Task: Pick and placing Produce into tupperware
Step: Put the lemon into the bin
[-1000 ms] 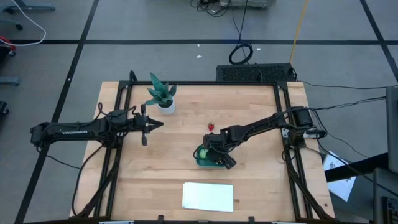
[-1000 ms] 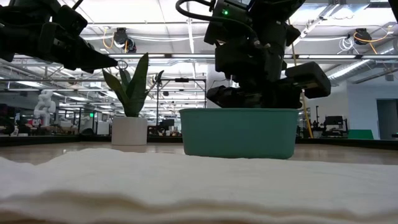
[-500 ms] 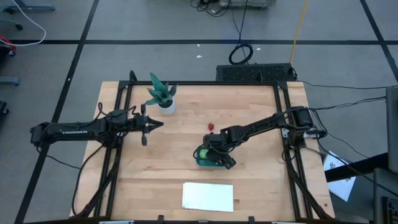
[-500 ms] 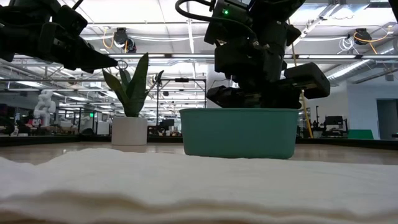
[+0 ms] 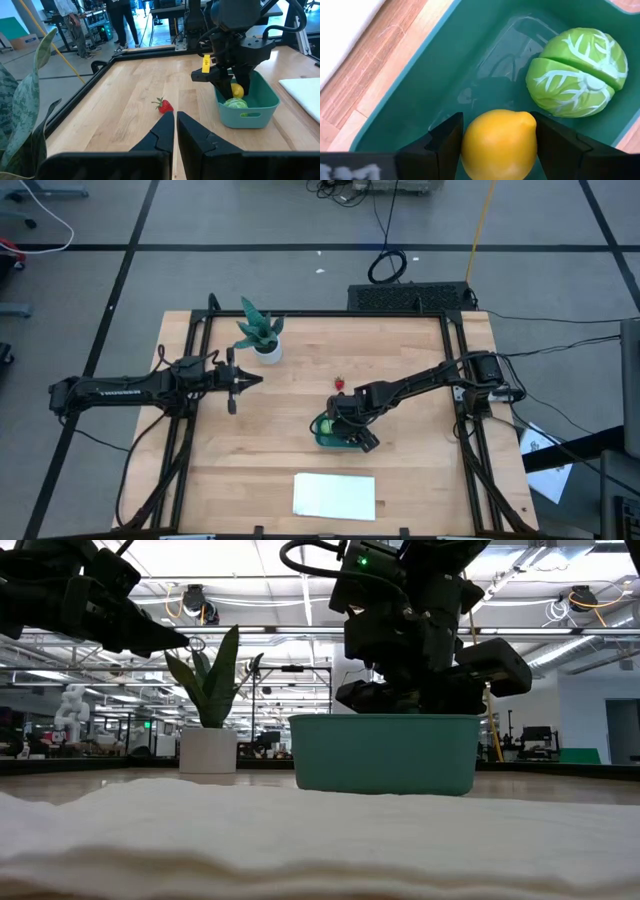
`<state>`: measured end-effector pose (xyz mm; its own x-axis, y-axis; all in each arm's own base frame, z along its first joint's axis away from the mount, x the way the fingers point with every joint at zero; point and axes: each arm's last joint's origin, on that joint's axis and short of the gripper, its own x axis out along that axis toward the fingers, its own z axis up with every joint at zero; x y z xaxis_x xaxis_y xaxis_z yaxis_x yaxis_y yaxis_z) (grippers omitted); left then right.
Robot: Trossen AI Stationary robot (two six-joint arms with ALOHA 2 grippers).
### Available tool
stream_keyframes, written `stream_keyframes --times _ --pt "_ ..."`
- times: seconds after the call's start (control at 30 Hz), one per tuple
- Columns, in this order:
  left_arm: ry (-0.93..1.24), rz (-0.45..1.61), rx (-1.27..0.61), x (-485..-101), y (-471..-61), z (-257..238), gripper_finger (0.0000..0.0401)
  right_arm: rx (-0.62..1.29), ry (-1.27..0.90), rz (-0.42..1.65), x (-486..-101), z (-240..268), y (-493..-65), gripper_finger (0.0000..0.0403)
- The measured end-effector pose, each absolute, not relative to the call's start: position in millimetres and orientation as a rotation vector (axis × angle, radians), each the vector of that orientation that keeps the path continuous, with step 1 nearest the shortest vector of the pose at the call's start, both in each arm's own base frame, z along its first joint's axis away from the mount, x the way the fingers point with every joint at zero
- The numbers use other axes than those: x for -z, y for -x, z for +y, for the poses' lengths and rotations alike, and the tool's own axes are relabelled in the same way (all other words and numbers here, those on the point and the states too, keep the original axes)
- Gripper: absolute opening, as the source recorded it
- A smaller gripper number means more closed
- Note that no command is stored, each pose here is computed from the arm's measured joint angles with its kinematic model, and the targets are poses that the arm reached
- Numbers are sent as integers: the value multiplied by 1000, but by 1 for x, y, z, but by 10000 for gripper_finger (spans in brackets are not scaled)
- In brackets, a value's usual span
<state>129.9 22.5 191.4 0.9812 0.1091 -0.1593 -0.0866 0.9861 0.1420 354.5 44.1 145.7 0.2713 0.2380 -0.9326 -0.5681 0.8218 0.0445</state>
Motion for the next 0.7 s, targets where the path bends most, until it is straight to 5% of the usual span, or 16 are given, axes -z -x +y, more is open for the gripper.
stream_keyframes --times 0.37,0.7 --pt "-135 167 -98 -191 -130 22 26 -540 303 1189 -145 44 -354 214" --pt "-135 168 -98 -191 -130 22 26 -524 285 1210 -143 44 -353 255"
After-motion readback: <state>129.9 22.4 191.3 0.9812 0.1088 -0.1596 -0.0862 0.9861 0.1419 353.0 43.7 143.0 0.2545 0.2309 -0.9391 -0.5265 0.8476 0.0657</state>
